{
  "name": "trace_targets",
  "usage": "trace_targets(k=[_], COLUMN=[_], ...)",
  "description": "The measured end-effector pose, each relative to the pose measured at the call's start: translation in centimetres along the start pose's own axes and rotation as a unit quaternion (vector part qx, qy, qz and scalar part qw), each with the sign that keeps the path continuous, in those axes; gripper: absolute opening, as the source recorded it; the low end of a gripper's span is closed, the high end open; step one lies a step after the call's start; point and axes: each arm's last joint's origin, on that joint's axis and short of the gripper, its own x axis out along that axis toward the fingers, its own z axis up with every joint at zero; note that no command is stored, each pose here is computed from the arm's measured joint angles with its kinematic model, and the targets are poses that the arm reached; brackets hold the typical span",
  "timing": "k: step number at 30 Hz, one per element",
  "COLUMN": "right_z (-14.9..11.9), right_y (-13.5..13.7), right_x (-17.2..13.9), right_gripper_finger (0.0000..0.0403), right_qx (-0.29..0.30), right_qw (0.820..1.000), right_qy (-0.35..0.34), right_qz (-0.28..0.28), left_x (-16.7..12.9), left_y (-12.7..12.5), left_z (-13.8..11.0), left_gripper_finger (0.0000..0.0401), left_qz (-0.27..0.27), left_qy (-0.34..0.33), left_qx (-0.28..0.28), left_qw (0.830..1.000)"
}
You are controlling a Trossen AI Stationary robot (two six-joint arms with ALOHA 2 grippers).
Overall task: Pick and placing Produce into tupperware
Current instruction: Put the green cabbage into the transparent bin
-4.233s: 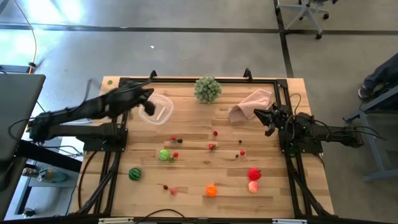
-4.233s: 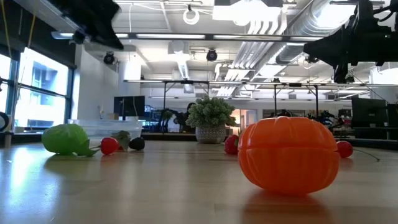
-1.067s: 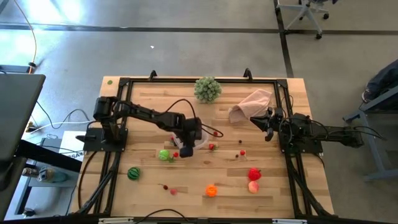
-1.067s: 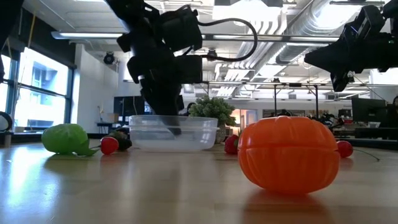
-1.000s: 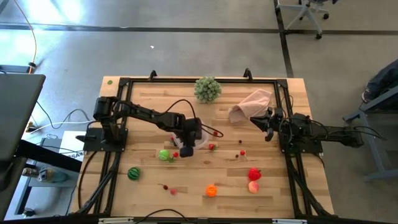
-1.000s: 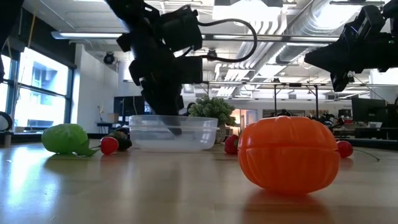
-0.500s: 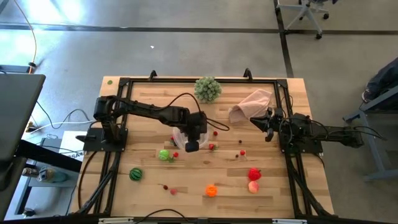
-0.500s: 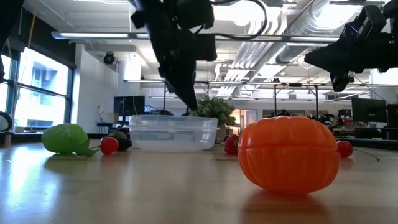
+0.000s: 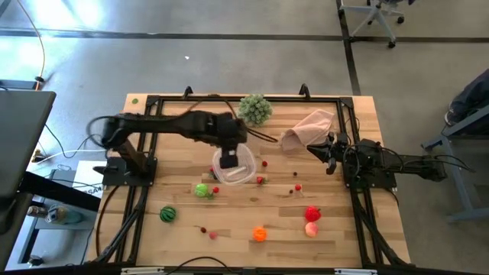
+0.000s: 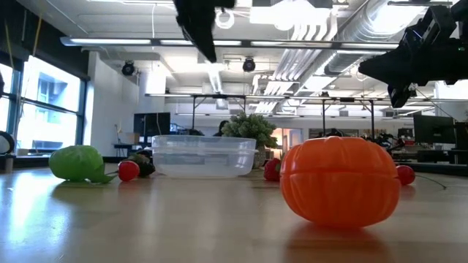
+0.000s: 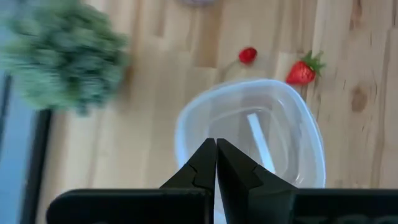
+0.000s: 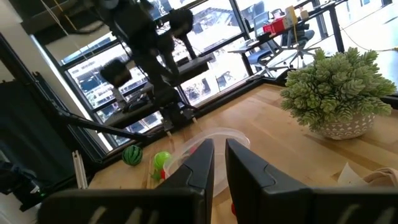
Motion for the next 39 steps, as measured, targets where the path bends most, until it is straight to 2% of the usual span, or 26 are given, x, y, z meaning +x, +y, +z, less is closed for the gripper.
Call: trace_targets(k=[4, 9, 19, 25, 30, 39], right_z=[0.0, -0.2, -0.3, -0.3, -0.3, -0.3], right_y=[0.0, -0.1, -0.1, -0.1, -0.1, -0.1], right_x=[0.0, 0.0, 0.0, 0.0, 0.0, 0.0], right_gripper_finger=[0.003, 0.003, 0.003, 0.003, 0.003, 0.003], right_qx=[0.0, -0.002, -0.007, -0.007, -0.007, -0.007], right_qw=[1.0, 1.0, 1.0, 1.0, 1.0, 1.0], right_qy=[0.001, 0.011, 0.014, 0.014, 0.014, 0.014], right_qz=[0.0, -0.005, -0.006, -0.006, -0.006, -0.006], left_x=[-3.6, -4.2, -0.5, 1.5, 2.0, -0.3], left_y=[1.5, 2.6, 1.5, 0.6, -0.1, -1.7], left_z=[-1.9, -6.0, -15.8, -19.6, -21.1, -20.6], left_gripper_finger=[0.0005, 0.0005, 0.0005, 0.0005, 0.0005, 0.0005], left_qz=[0.01, 0.018, -0.001, -0.053, -0.068, -0.147], left_qy=[-0.043, -0.064, -0.12, -0.15, -0.132, -0.099], left_qx=[-0.041, -0.095, -0.174, -0.208, -0.178, -0.125], left_qw=[0.998, 0.993, 0.977, 0.965, 0.973, 0.976])
